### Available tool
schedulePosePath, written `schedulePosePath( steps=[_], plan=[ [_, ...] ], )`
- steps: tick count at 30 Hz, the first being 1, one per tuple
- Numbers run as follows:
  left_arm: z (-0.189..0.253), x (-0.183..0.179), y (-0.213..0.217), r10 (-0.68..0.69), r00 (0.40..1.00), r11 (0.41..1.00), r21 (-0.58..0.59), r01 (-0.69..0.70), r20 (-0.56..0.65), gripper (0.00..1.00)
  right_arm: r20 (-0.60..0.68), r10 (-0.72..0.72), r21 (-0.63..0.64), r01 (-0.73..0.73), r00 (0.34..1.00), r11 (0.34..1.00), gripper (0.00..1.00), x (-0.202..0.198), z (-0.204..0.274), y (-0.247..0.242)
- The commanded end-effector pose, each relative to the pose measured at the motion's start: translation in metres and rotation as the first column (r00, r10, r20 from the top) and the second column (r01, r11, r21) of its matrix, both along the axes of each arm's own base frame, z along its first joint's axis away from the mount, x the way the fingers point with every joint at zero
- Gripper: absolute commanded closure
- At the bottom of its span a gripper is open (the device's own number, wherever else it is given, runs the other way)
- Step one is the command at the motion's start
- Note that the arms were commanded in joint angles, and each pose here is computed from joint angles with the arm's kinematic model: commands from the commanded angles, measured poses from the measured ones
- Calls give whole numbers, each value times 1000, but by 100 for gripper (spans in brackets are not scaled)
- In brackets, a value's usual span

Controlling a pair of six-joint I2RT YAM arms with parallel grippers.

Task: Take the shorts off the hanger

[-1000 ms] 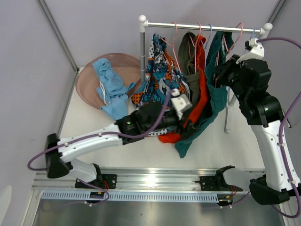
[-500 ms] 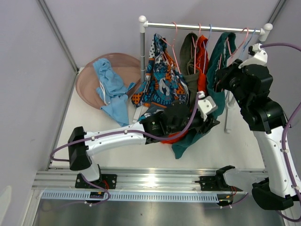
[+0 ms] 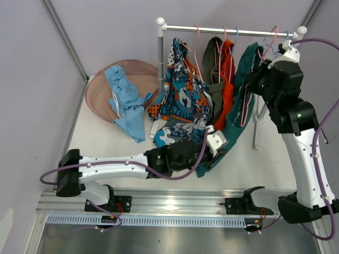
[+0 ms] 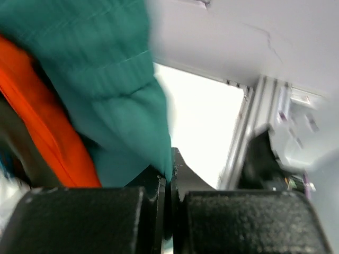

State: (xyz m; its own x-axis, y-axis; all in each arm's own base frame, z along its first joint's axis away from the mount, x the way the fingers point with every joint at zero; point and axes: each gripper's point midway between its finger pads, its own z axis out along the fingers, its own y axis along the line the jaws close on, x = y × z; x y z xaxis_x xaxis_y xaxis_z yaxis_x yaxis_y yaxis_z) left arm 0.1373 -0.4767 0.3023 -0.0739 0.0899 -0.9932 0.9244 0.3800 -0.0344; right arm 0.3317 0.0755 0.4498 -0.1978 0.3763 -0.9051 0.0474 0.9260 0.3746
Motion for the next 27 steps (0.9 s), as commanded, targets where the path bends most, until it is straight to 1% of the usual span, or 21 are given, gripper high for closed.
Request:
schedulePosePath(
  steps=[1, 2, 4, 6, 7, 8, 9, 11, 12, 13, 14, 15, 16, 17, 19, 20, 21, 22, 23, 25, 27],
  plan=[
    [-6, -44, 24, -28, 998, 999, -29, 27, -49, 100, 196, -49, 26, 45, 979, 999, 100, 1, 67, -22],
    [-19, -58, 26, -48, 997, 999, -12, 47, -59, 100, 193, -45, 25, 41, 980, 999, 100, 4, 68, -22],
    [-29, -61, 30, -29, 995, 999, -16, 28, -96, 100, 191, -57, 34, 51, 980, 998, 100, 2, 71, -27],
    [-30, -56, 28, 0, 995, 1000, -16, -2, -99, 100, 173, -38, 48, 30, 984, 998, 100, -5, 64, -23],
    [-38, -48, 26, 31, 996, 999, 13, -30, -84, 100, 159, -26, 57, 17, 987, 998, 100, -9, 59, -21],
    [-21, -43, 19, 42, 997, 999, 0, -42, -71, 100, 160, -10, 90, -5, 987, 996, 100, -21, 59, -18],
    [-22, -37, 15, 56, 997, 998, 22, -55, -60, 100, 111, 4, 95, -14, 994, 995, 100, -23, 38, -14],
    [-4, -11, 0, 112, 993, 993, 38, -111, -37, 100, 86, 43, 126, -54, 995, 991, 100, -36, 22, -3],
    [14, 1, -8, 132, 991, 991, 17, -131, -30, 100, 71, 61, 134, -70, 996, 989, 100, -49, 10, 0],
    [-4, 27, -15, 184, 982, 981, 65, -181, -34, 100, 63, 67, 145, -75, 996, 987, 100, -56, 5, 0],
    [5, 41, -18, 208, 977, 976, 80, -204, -39, 100, 52, 69, 161, -77, 996, 984, 100, -63, 3, 0],
    [29, 55, -26, 227, 973, 973, 39, -225, -47, 100, 28, 81, 166, -85, 996, 982, 100, -75, -3, -1],
    [28, 82, -25, 271, 961, 962, 54, -268, -52, 100, 29, 89, 176, -93, 996, 980, 100, -82, 1, -1],
    [46, 98, -40, 283, 957, 959, 41, -281, -55, 100, -6, 99, 183, -96, 995, 978, 100, -91, -5, -1],
    [26, 126, -41, 323, 944, 941, 129, -314, -63, 100, 4, 125, 200, -123, 992, 972, 100, -107, 5, 0],
    [26, 137, -54, 327, 943, 940, 127, -317, -66, 100, -22, 129, 200, -122, 991, 972, 100, -114, 2, -1],
    [42, 143, -55, 334, 940, 940, 102, -327, -67, 100, -22, 131, 204, -124, 991, 971, 100, -118, 4, -2],
    [31, 145, -54, 345, 936, 932, 143, -333, -71, 100, -24, 124, 200, -117, 992, 973, 100, -119, 7, -3],
    [35, 145, -56, 340, 937, 935, 132, -328, -78, 100, -9, 120, 196, -115, 993, 974, 100, -125, 16, -6],
    [8, 135, -53, 324, 940, 937, 177, -303, -109, 100, -5, 110, 182, -107, 994, 977, 100, -125, 24, -9],
    [32, 123, -45, 301, 944, 952, 97, -290, -134, 100, -7, 119, 182, -116, 993, 976, 100, -122, 34, -7]
  ],
)
